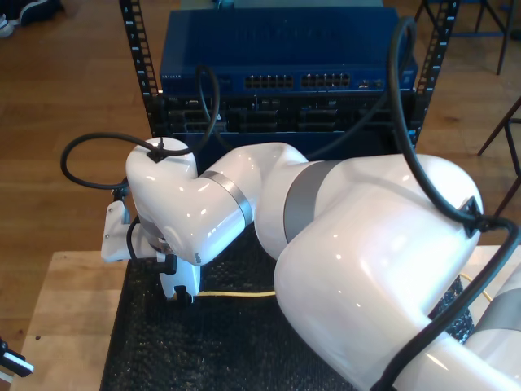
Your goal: Grab the cable and plug it in
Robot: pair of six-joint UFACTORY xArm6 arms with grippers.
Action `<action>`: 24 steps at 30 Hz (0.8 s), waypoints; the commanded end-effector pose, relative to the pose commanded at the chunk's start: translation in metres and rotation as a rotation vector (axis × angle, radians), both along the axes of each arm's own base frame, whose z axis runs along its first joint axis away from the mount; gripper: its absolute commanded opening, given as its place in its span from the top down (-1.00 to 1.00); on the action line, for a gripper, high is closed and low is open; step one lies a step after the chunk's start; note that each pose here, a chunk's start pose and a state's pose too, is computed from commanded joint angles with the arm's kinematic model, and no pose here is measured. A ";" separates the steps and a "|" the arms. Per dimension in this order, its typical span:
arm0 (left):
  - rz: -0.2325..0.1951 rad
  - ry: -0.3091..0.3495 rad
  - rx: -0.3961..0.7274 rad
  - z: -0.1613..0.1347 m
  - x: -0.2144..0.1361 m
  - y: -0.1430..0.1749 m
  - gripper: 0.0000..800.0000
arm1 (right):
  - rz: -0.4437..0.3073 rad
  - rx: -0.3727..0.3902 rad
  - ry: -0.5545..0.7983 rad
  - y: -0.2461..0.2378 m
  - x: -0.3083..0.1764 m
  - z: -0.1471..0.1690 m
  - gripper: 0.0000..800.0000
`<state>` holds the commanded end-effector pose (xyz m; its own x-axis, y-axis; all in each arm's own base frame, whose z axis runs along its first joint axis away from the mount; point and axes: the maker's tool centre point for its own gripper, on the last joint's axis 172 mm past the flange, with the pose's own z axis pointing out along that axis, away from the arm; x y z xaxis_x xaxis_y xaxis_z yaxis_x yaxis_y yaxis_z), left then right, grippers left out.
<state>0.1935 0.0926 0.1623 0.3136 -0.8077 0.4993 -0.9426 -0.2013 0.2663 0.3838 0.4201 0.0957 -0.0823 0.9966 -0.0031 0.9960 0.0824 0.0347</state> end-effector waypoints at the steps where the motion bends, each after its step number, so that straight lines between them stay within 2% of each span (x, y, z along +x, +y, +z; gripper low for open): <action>1: 0.000 -0.002 0.002 0.000 0.000 0.000 -1.00 | 0.000 0.000 0.000 0.000 0.000 0.000 0.78; 2: 0.000 -0.001 0.001 0.000 0.000 0.000 -1.00 | -0.002 0.000 0.000 0.000 0.000 0.000 0.88; 13: 0.003 0.001 0.000 0.000 0.000 0.000 -1.00 | -0.012 -0.001 0.003 -0.002 0.001 0.000 0.99; 19: 0.001 0.000 0.000 0.001 0.000 0.000 -1.00 | -0.038 0.032 -0.022 -0.010 0.015 0.030 0.99; 24: 0.006 -0.007 -0.009 0.003 0.003 -0.002 -1.00 | -0.079 0.029 -0.015 -0.031 0.024 0.045 0.99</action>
<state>0.1963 0.0907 0.1657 0.3147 -0.8015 0.5085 -0.9433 -0.2045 0.2615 0.4081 0.3890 0.1410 -0.0039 0.9997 0.0248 0.9987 0.0027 0.0504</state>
